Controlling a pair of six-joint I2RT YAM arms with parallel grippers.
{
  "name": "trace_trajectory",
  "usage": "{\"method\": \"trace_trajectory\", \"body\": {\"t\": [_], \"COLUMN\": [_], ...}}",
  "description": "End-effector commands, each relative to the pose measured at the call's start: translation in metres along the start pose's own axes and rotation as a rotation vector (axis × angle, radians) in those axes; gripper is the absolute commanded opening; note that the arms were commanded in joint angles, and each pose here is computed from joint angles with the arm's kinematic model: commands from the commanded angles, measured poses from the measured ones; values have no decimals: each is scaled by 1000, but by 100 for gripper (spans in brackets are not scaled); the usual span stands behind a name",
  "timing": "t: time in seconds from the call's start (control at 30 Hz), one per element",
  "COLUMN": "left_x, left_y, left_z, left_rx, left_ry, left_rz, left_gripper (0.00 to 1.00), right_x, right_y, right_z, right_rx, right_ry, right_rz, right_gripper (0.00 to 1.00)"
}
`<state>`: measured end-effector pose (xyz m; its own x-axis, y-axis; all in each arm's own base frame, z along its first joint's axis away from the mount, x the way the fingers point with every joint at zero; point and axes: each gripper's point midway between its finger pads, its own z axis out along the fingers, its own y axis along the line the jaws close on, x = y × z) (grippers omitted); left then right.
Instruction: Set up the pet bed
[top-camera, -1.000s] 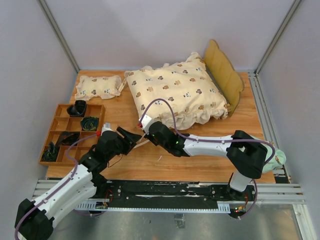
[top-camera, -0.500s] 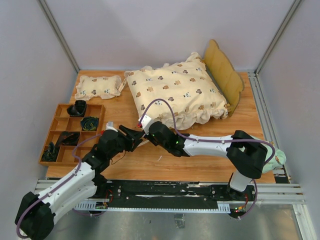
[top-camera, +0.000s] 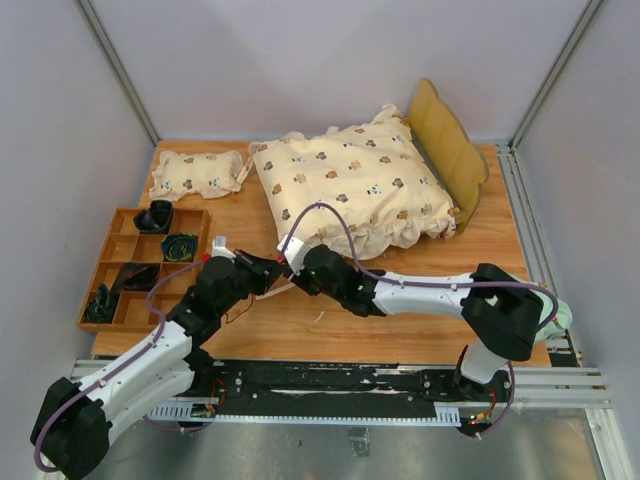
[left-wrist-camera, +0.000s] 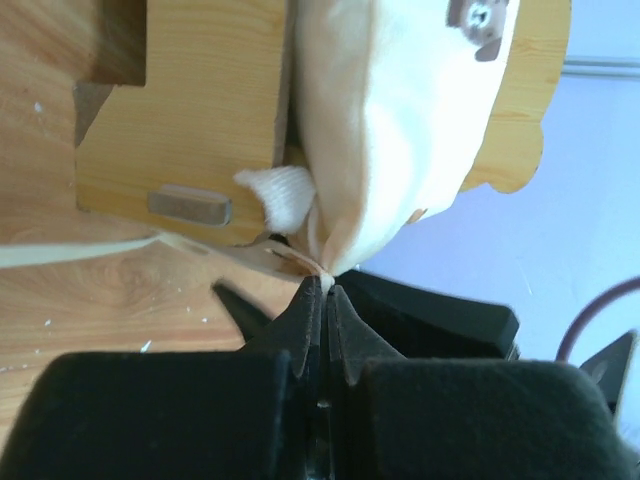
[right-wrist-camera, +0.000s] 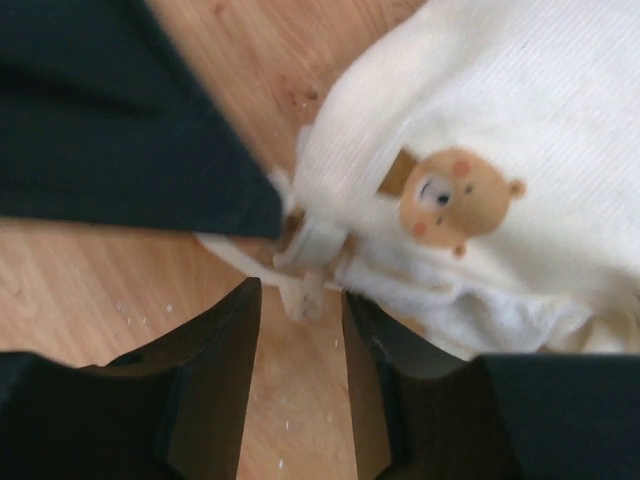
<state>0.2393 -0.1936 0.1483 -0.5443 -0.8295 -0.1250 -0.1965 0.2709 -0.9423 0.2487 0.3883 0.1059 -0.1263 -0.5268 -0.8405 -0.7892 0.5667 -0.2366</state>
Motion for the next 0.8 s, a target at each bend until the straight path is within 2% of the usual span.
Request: {"method": "trace_trajectory", "body": {"t": [0.0, 0.1, 0.17, 0.23, 0.3, 0.5, 0.63, 0.77], "left_x": [-17, -19, -17, -15, -15, -14, -15, -16], "left_y": [-36, -39, -41, -41, -39, -38, -36, -34], "left_z": [5, 9, 11, 13, 14, 15, 13, 12], "left_rx": [57, 38, 45, 48, 47, 41, 32, 27], "left_ry": [-76, -81, -68, -62, -61, -53, -63, -69], "left_rz": [84, 84, 80, 72, 72, 62, 60, 57], "left_gripper": [0, 0, 0, 0, 0, 0, 0, 0], "right_x": [-9, -3, 8, 16, 16, 0, -8, -3], "right_y": [0, 22, 43, 53, 55, 53, 48, 55], "right_z": [-25, -45, -57, -59, -50, -9, 14, 35], "right_rx": [-91, -249, -375, -367, -335, -221, -136, -141], "right_ry": [-75, -147, -216, -275, -300, -311, -336, -325], "right_rz": [-151, -300, -508, -706, -818, -976, -1003, -1026], "right_gripper": [45, 51, 52, 53, 53, 52, 55, 56]}}
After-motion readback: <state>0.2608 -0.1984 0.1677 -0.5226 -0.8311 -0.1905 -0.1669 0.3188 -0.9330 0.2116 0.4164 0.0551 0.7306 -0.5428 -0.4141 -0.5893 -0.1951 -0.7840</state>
